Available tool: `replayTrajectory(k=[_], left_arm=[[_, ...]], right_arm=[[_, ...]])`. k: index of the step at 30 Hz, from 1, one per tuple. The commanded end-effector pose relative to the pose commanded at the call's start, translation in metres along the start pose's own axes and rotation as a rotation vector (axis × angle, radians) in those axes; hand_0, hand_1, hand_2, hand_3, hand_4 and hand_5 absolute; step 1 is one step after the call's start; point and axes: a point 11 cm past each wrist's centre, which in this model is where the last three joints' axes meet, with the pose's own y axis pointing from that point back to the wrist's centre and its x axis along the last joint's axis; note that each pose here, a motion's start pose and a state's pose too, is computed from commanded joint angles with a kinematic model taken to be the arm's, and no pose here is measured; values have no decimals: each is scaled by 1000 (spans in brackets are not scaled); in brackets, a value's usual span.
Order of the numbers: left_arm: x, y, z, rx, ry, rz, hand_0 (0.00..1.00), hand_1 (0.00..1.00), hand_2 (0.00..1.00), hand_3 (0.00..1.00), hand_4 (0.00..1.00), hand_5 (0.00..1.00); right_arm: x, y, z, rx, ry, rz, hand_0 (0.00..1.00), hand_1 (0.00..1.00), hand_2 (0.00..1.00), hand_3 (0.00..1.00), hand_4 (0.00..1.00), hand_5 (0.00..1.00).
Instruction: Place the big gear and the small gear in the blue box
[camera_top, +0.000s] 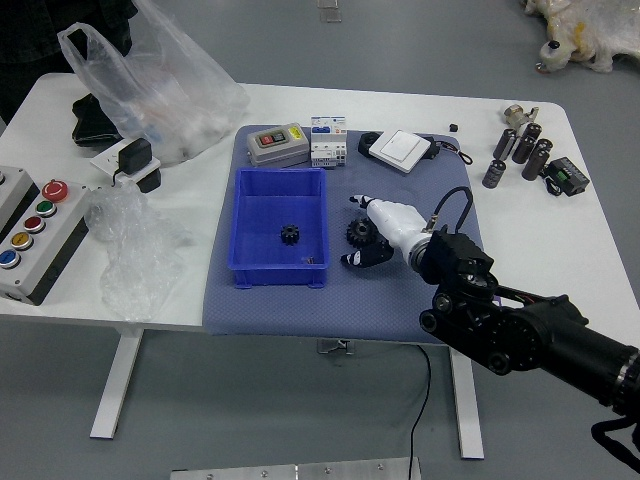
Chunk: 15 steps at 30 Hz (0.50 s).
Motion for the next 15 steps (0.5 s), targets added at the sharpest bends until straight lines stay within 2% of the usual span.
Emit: replayTrajectory(k=[5, 6, 12, 15], left_arm=[[0, 0, 0, 0, -1, -1, 624, 576, 549, 683, 718, 276], [0, 0, 0, -1, -1, -1, 624, 576, 548, 682, 717, 277], [0, 0, 1, -3, -1, -2, 624, 576, 548, 680, 716, 278], [0, 0, 0, -1, 0, -2, 624, 576, 548, 680, 716, 278]], right_arm=[[1, -1, 5, -15, 7, 16, 732, 642, 581, 664, 339, 111], [1, -1, 6, -18, 12, 16, 685, 550, 449, 531, 311, 2], [-3, -1, 12, -35, 42, 0, 685, 551, 448, 531, 313, 2], [4, 1, 12, -30, 46, 16, 685, 551, 448, 531, 313, 2]])
